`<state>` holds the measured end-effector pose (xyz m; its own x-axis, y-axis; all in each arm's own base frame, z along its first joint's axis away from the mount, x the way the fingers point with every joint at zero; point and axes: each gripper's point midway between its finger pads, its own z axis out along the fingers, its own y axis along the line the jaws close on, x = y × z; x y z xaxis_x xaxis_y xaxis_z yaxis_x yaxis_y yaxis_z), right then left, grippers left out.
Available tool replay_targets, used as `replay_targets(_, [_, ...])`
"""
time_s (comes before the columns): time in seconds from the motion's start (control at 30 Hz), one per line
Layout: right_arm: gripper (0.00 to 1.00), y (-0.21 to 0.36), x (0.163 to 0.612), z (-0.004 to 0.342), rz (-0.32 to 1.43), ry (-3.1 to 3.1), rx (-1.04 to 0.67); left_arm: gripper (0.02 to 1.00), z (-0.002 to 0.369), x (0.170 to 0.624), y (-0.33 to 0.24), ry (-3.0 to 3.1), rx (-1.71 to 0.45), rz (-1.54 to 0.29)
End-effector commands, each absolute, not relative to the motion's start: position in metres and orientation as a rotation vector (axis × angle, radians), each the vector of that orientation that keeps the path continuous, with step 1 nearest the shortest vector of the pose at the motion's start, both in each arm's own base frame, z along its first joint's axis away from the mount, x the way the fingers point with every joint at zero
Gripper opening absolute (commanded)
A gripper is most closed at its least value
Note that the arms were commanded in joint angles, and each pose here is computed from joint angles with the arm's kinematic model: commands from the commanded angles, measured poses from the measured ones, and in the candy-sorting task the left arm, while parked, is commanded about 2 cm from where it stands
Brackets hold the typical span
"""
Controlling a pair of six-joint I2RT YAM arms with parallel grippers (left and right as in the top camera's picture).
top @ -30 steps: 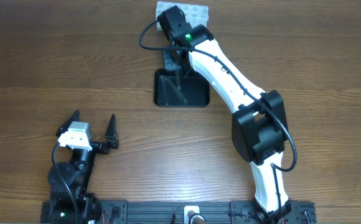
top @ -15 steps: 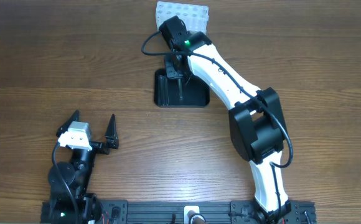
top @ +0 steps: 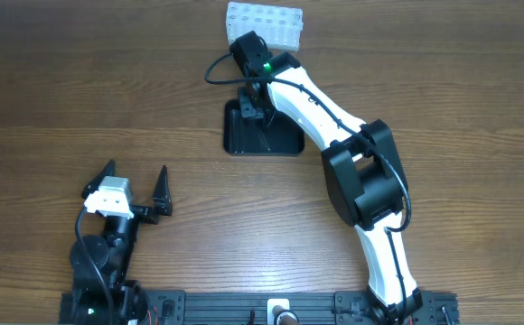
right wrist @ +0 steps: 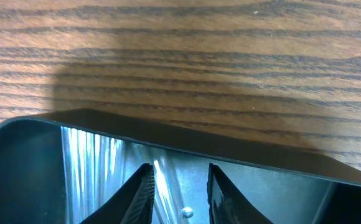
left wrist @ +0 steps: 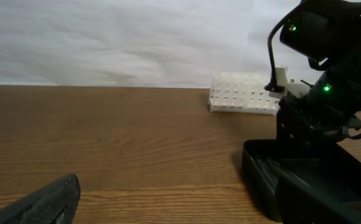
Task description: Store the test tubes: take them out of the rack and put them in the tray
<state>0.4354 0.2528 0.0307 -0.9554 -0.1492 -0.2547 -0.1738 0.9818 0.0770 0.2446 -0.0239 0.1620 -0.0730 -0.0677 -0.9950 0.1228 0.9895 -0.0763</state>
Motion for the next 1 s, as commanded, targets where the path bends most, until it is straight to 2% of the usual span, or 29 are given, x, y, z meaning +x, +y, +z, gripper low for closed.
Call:
replay_targets(0.03, [0.424,0.262,0.446,0.075,0.208,2.766,-0.276,1.000,0.159,0.245,-0.025,1.636,0.061,-0.148])
replay_targets(0.17, [0.492,0.264,0.458,0.127,0.230,2.617,-0.334,0.998,0.159,0.245,-0.025,1.636,0.061,-0.148])
replay_targets(0.33, [0.741,0.242,0.501,0.189,0.058,2.342,-0.265,1.000,0.159,0.245,-0.025,1.636,0.061,-0.148])
replay_targets(0.43, [0.879,0.229,0.536,0.209,-0.023,2.191,-0.198,0.998,0.159,0.245,-0.025,1.636,0.061,-0.148])
replay_targets(0.57, [0.925,0.220,0.573,0.202,-0.033,2.095,-0.165,0.998,0.159,0.245,-0.025,1.636,0.061,-0.148])
replay_targets(0.73, [0.956,0.194,0.606,0.169,-0.059,2.074,-0.095,1.000,0.159,0.245,-0.025,1.636,0.061,-0.148])
replay_targets(1.0, [0.965,0.172,0.626,0.132,-0.082,2.080,-0.042,0.998,0.159,0.245,-0.025,1.636,0.061,-0.148])
